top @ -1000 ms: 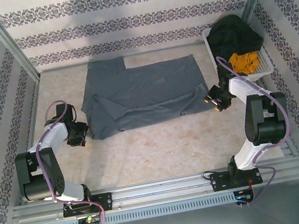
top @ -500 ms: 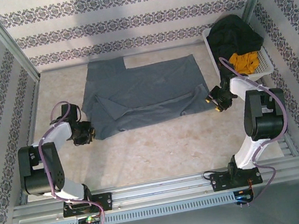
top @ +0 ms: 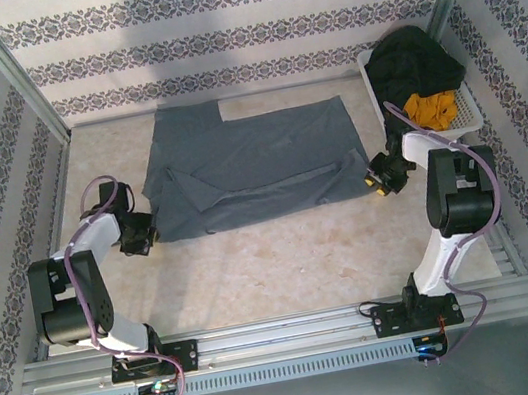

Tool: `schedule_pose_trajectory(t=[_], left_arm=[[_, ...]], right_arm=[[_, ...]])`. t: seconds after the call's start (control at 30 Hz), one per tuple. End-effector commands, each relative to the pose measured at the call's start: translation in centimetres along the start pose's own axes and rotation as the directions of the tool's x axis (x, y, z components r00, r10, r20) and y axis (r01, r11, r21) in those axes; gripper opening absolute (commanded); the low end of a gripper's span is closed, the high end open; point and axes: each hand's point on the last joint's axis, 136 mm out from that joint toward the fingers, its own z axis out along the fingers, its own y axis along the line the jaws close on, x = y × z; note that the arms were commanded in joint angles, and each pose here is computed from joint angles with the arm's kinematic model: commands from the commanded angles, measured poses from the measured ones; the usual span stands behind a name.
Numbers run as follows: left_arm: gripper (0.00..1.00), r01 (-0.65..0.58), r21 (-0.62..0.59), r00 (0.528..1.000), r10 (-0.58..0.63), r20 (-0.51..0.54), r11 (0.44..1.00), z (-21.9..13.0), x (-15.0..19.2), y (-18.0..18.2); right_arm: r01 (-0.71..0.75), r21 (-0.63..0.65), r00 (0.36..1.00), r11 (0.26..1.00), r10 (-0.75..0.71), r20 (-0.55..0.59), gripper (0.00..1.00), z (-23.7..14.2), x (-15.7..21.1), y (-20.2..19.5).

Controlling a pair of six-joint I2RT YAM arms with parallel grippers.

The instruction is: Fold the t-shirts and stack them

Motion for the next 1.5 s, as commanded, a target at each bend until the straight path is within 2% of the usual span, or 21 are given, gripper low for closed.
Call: schedule_pose_trajectory(t=[0.0,0.3,0.5,0.8,0.87,0.93,1.03,1.1,1.17,1.3,1.37,1.47], left_arm=[[0.00,-0.024,-0.034,0.999,0.025,0.037,0.999,-0.6,-1.2,0.4],[0.00,-0.038,-0.089,0.992,0.049,0.118,0.995,-2.5,-3.6,1.9],[0.00,-0.044,-0.151,0.991,0.062,0.119,0.988,-2.3,-3.7,3.9],[0.00,-0.041,-0.225,0.991,0.068,0.115,0.974,-1.2,-3.5,6.2],[0.08,-0.047,-0.229,0.990,0.076,0.117,0.972,-1.2,-3.5,6.2],[0.22,-0.052,-0.223,0.989,0.082,0.126,0.973,-1.5,-3.7,5.9],[0.41,-0.057,-0.207,0.982,0.092,0.164,0.977,-2.9,-4.3,5.1],[0.49,-0.066,-0.195,0.973,0.106,0.204,0.979,-4.4,-4.8,4.3],[0.51,-0.090,-0.172,0.962,0.131,0.241,0.981,-6.0,-4.9,3.0],[0.50,-0.154,-0.031,0.965,0.157,0.211,0.988,-7.1,-1.9,-1.8],[0.50,-0.193,0.064,0.972,0.181,0.151,0.979,-6.2,1.6,-4.7],[0.51,-0.158,0.136,0.987,0.158,0.006,0.978,-3.5,7.5,-6.8]], right_arm=[[-0.014,0.082,1.000,0.997,0.015,-0.007,0.02,0.3,0.3,-1.7],[0.000,0.144,0.998,0.990,-0.008,0.056,0.00,-2.8,1.0,-3.5],[-0.001,0.217,1.000,0.976,-0.005,0.028,0.00,-3.0,2.8,-5.6],[-0.050,0.276,0.996,0.960,0.067,-0.051,0.00,-1.3,6.1,-8.2],[-0.070,0.273,0.993,0.959,0.093,-0.072,0.05,-0.9,6.6,-8.4],[-0.083,0.270,0.991,0.959,0.107,-0.077,0.17,-1.1,6.8,-8.3],[-0.094,0.252,0.994,0.963,0.105,-0.030,0.27,-2.6,6.2,-7.8],[-0.099,0.232,0.995,0.968,0.097,0.021,0.32,-4.1,5.5,-7.3],[-0.090,0.197,0.994,0.976,0.075,0.084,0.36,-5.8,4.6,-6.3],[0.034,0.106,0.984,0.994,-0.052,0.172,0.39,-7.9,3.1,-2.2],[0.138,0.013,0.976,0.990,-0.138,0.169,0.41,-7.9,3.2,1.1],[0.251,-0.179,0.965,0.951,-0.232,0.119,0.44,-7.0,4.6,5.9]])
